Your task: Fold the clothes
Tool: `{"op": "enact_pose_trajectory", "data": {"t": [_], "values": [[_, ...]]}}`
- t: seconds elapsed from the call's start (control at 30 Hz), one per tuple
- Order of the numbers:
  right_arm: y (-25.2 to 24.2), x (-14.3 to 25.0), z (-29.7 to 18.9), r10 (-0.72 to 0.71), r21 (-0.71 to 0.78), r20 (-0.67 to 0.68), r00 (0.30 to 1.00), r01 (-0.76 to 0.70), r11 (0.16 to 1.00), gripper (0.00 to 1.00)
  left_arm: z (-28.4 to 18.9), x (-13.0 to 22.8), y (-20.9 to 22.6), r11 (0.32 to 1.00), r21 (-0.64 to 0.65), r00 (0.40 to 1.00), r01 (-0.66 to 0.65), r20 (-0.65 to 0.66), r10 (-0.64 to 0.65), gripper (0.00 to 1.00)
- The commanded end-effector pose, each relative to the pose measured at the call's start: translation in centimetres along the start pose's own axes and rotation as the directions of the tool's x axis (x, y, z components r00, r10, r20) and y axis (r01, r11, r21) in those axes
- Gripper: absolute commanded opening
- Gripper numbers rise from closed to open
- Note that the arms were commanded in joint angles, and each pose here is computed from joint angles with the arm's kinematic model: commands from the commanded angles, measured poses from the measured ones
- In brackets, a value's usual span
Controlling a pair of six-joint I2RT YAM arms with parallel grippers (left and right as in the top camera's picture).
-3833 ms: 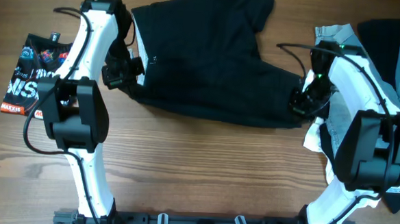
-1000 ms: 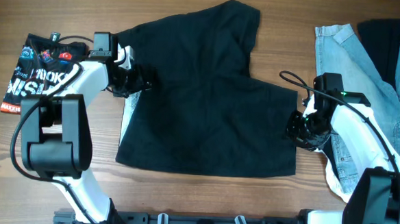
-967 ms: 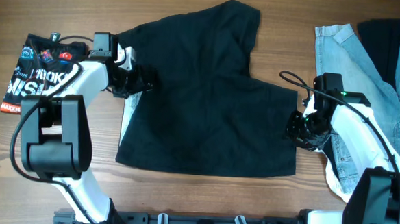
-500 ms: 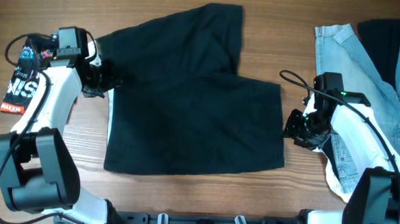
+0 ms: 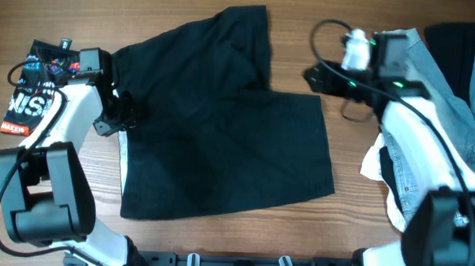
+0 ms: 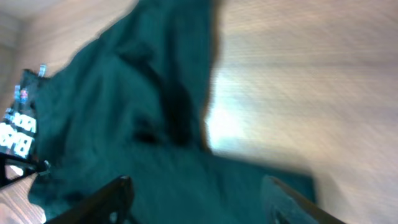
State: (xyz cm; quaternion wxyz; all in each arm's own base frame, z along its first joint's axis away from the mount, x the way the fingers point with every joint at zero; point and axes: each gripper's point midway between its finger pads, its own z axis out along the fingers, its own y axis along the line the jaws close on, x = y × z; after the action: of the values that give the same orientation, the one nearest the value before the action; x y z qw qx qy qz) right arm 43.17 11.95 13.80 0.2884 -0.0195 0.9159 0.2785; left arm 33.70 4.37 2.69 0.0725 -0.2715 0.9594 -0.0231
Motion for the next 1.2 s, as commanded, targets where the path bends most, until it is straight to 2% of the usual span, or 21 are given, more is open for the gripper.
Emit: {"op": "enact_pose_trajectory", "data": {"t": [0.0,0.13,0.23,0.33,0.47,0.5,0.53,0.6,0.63,0.7,0.77,0.8,0.87,0.93,0.97,1.03,1.1,1.13,1.17], "values": [[1.7,0.2,6.3,0.008,-0.071,-0.049,0.999,-0.012,0.997,0.75,0.4,0.3,0.6,0.999,-0.031,1.0,0.012,-0.01,-0.013,0.04],[2.1,0.1,13.2,0.021,-0.124,-0.021,1.0,-0.023,0.992,0.75,0.4,0.5,0.6,0.999,-0.033,1.0,0.012,-0.016,-0.013,0.04],[0.8,1.7,16.1,0.024,-0.07,-0.03,0.999,-0.027,0.997,0.74,0.4,0.5,0.6,0.999,-0.034,1.0,0.012,-0.018,-0.013,0.04],[0.1,5.5,18.0,0.035,-0.037,-0.132,0.991,-0.041,0.998,0.75,0.4,0.5,0.6,0.999,-0.033,1.0,0.012,-0.017,-0.013,0.04],[3.2,9.5,19.2,-0.069,-0.077,-0.234,0.97,0.052,0.996,0.74,0.4,0.5,0.6,0.999,-0.034,1.0,0.012,-0.017,-0.013,0.04],[3.4,9.7,19.4,-0.071,-0.061,-0.234,0.97,0.058,0.996,0.65,0.4,0.5,0.6,0.999,-0.034,1.0,0.012,-0.017,-0.013,0.04],[2.8,9.7,19.5,-0.045,-0.012,-0.227,0.973,0.043,0.999,0.42,0.4,0.5,0.6,0.999,-0.034,1.0,0.012,-0.017,-0.013,0.04],[0.9,9.4,19.4,0.019,0.094,-0.209,0.978,0.001,0.996,0.08,0.4,0.5,0.6,0.999,-0.034,1.0,0.012,-0.018,-0.013,0.04],[-0.5,9.1,19.0,0.055,0.157,-0.194,0.979,-0.025,0.987,0.05,0.4,0.5,0.6,0.999,-0.034,1.0,0.012,-0.018,-0.013,0.04],[-3.7,7.3,17.4,0.099,0.277,-0.138,0.985,-0.058,0.959,0.04,0.4,0.5,0.6,0.999,-0.034,1.0,0.012,-0.018,-0.013,0.04],[-7.3,3.8,13.8,0.121,0.419,-0.038,0.992,-0.094,0.903,0.06,0.4,0.5,0.6,0.999,-0.034,1.0,0.012,-0.018,-0.013,0.04],[-9.0,1.2,11.1,0.12,0.478,0.03,0.992,-0.12,0.87,0.12,0.4,0.5,0.7,0.999,-0.035,1.0,0.012,-0.018,-0.013,0.04],[-10.0,-2.7,7.2,0.09,0.487,0.119,0.989,-0.137,0.862,0.32,0.4,0.5,0.6,0.999,-0.034,1.0,0.012,-0.017,-0.013,0.04],[-10.7,-3.6,4.2,0.111,0.503,0.142,0.984,-0.169,0.848,0.54,0.4,0.4,0.6,0.999,-0.033,1.0,0.012,-0.015,-0.012,0.04],[-10.9,-2.7,4.0,0.123,0.517,0.104,0.987,-0.159,0.841,0.59,0.4,0.4,0.6,0.999,-0.032,1.0,0.012,-0.013,-0.012,0.04],[-10.8,-1.2,4.3,0.123,0.513,0.032,0.992,-0.121,0.85,0.6,0.4,0.4,0.6,0.999,-0.033,1.0,0.012,-0.013,-0.012,0.04],[-8.3,0.3,5.4,0.103,0.392,-0.069,0.992,-0.068,0.918,0.58,0.4,0.4,0.6,0.999,-0.032,1.0,0.012,-0.013,-0.012,0.04],[-6.4,0.4,6.2,0.07,0.296,-0.095,0.993,-0.039,0.954,0.54,0.4,0.4,0.6,0.999,-0.032,1.0,0.012,-0.013,-0.012,0.04],[-5.4,0.3,6.6,0.061,0.267,-0.092,0.994,-0.034,0.963,0.48,0.4,0.4,0.6,0.999,-0.032,1.0,0.012,-0.013,-0.012,0.04]]}}
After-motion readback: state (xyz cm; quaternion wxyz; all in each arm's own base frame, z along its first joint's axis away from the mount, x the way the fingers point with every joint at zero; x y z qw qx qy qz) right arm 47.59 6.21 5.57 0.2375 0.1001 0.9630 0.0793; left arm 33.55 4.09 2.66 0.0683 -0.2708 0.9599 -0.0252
